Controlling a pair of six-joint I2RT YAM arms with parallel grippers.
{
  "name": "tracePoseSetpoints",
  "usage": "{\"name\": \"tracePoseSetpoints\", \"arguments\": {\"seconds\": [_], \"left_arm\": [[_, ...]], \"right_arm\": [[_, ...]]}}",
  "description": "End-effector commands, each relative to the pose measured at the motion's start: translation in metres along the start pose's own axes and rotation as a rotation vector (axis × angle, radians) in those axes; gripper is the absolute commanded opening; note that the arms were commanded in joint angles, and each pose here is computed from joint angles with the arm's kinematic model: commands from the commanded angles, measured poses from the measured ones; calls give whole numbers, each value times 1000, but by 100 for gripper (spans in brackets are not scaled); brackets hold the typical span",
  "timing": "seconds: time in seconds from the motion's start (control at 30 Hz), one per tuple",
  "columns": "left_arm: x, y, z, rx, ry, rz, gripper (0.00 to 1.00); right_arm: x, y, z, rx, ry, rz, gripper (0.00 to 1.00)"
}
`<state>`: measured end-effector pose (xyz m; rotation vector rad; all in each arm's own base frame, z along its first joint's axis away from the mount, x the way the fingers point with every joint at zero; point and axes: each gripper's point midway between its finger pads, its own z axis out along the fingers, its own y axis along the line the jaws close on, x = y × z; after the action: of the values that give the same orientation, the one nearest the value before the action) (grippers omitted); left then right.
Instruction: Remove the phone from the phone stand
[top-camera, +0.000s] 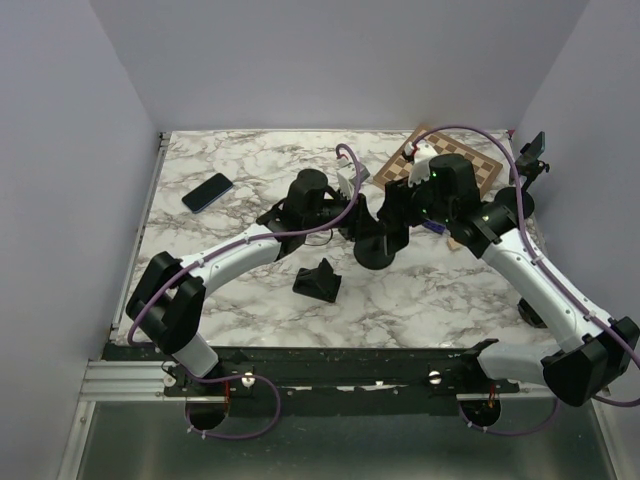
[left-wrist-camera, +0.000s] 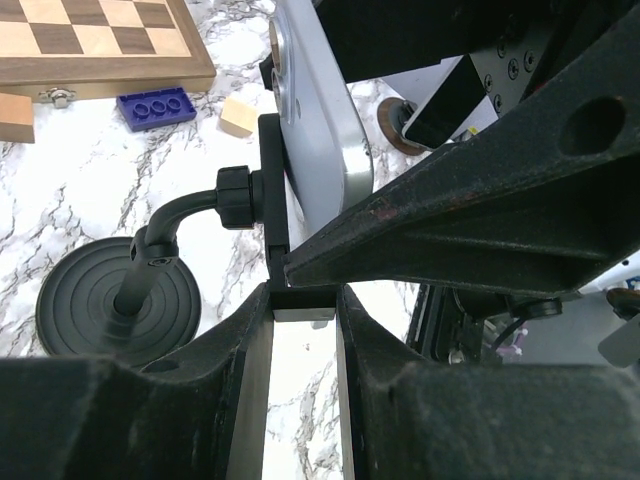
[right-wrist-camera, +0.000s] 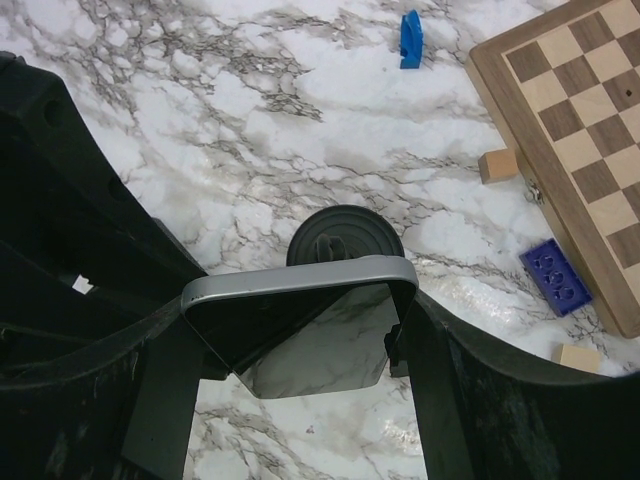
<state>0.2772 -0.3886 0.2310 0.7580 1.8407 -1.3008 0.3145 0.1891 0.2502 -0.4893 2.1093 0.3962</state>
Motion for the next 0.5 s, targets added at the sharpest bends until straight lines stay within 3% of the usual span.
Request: {"name": "tracePoseSetpoints", "arguments": {"seconds": [0.0,0.23,0.47], "left_arm": [[-12,-8,-6,55,-16,38,0],[-13,-8,-5,65,-12,29,0],[-13,-3,-4,50,-8,12,0]], "right_arm": [[-7,19,-14,-121,-6,-47,1],[-6,42,-22,-259,38,-55,1],[-16,58,-39,-337,-21,-13,1]]}}
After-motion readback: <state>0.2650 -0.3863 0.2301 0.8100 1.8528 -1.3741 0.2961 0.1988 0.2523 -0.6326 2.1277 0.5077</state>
